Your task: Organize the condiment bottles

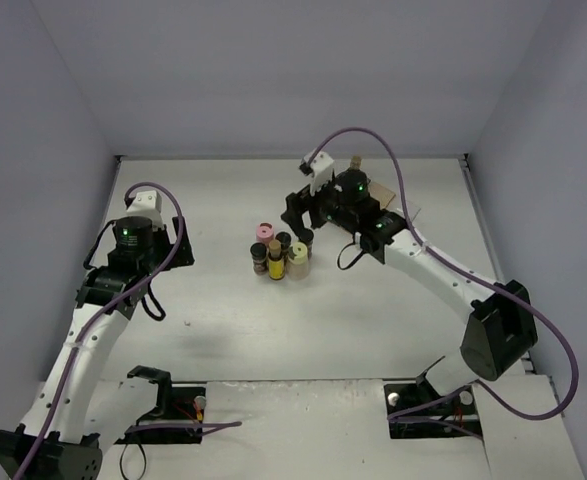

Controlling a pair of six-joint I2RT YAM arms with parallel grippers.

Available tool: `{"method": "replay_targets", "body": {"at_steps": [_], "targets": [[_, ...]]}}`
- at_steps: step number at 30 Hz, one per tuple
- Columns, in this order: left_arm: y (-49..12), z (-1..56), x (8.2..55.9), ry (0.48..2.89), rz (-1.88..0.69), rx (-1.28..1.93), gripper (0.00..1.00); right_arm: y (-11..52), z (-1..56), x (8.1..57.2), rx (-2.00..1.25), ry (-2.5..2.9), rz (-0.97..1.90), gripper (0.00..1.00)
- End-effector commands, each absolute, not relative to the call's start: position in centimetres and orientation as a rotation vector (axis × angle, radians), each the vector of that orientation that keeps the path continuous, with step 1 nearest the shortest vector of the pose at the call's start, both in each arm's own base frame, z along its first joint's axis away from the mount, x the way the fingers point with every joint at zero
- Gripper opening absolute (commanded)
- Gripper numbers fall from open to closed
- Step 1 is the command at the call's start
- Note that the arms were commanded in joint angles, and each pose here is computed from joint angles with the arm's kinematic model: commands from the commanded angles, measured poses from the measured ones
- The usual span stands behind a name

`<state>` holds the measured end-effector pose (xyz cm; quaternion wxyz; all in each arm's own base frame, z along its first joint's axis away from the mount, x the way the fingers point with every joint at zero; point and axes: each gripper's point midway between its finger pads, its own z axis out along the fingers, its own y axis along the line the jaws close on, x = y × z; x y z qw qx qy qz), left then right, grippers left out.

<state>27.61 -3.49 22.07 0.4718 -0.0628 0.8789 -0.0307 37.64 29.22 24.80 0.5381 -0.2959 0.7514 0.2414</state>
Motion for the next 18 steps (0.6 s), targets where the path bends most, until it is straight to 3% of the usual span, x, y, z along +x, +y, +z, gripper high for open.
{"method": "replay_targets", "body": {"at_steps": [1,18], "targets": [[-3.5,23.6,28.5,2.095,-0.097,-0.176,0.86,31.7,24.8,35.9,-0.768,1.734,0.641,0.79],[-3.7,23.4,28.6,2.101,-0.115,-0.179,0.85,35.9,17.6,33.3,-0.884,1.817,0.709,0.74]]}}
